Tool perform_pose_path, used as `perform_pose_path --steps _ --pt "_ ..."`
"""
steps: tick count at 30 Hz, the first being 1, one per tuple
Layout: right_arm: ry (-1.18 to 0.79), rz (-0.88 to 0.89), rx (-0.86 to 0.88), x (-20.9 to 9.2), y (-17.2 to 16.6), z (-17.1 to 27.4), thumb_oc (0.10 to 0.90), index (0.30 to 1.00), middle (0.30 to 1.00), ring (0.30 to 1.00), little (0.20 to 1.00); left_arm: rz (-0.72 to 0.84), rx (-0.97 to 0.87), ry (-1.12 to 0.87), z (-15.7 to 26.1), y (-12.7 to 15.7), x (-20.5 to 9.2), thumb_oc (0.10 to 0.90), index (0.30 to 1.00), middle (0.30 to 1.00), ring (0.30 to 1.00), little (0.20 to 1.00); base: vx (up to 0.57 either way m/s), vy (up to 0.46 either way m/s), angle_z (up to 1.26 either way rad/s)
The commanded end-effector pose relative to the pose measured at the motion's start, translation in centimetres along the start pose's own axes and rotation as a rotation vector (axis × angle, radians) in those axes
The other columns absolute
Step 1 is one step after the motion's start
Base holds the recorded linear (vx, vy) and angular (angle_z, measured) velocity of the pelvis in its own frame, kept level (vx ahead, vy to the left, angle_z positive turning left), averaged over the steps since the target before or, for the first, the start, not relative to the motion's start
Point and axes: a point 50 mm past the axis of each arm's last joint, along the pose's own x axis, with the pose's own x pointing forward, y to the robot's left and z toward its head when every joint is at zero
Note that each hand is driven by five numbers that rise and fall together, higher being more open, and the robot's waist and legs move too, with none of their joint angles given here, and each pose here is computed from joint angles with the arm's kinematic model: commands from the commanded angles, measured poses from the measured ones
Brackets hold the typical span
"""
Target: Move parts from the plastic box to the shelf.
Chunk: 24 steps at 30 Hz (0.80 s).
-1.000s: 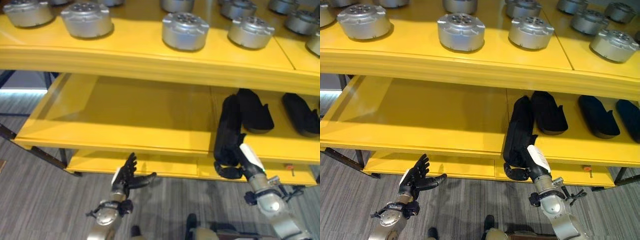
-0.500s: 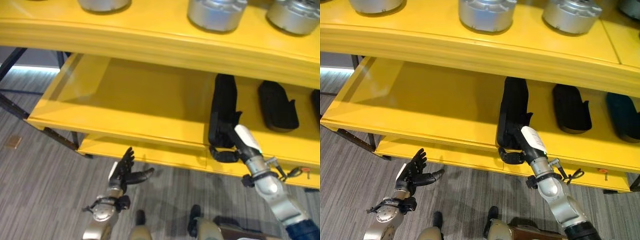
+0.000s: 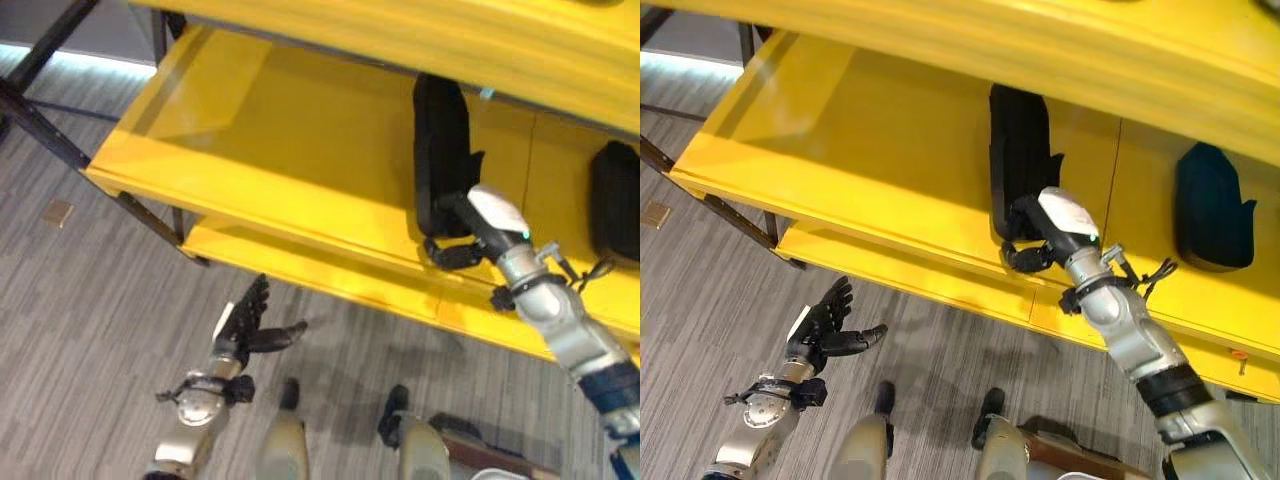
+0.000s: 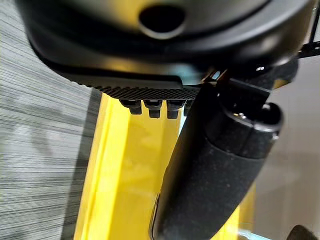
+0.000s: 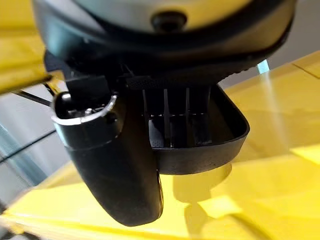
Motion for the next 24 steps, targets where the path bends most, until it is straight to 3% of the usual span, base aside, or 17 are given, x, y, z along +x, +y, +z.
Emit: perform_pose_path --steps 1,10,24 --pt "-0.134 -0.226 -0.054 2.0 -5.9 2.7 0.400 0.300 0.300 0.300 0.300 -0.083 -0.007 -0.222 4.3 -0.8 -0.1 0.900 1.000 1.000 1.000 1.000 -0.14 0.033 0.01" --pt "-0.022 -0.268 -0.169 5.9 -9.6 2.2 0.400 0.300 0.300 0.300 0.300 -0.098 -0.025 -0.236 4.8 -1.3 0.4 0.900 1.000 1.000 1.000 1.000 -0.07 0.028 -0.03" --pt "0.063 -0.167 -0.234 8.3 -8.9 1.9 0.400 0.300 0.300 0.300 0.300 -0.110 -0.040 -0.264 5.4 -1.9 1.1 0.900 1.000 1.000 1.000 1.000 -0.02 0.002 -0.07"
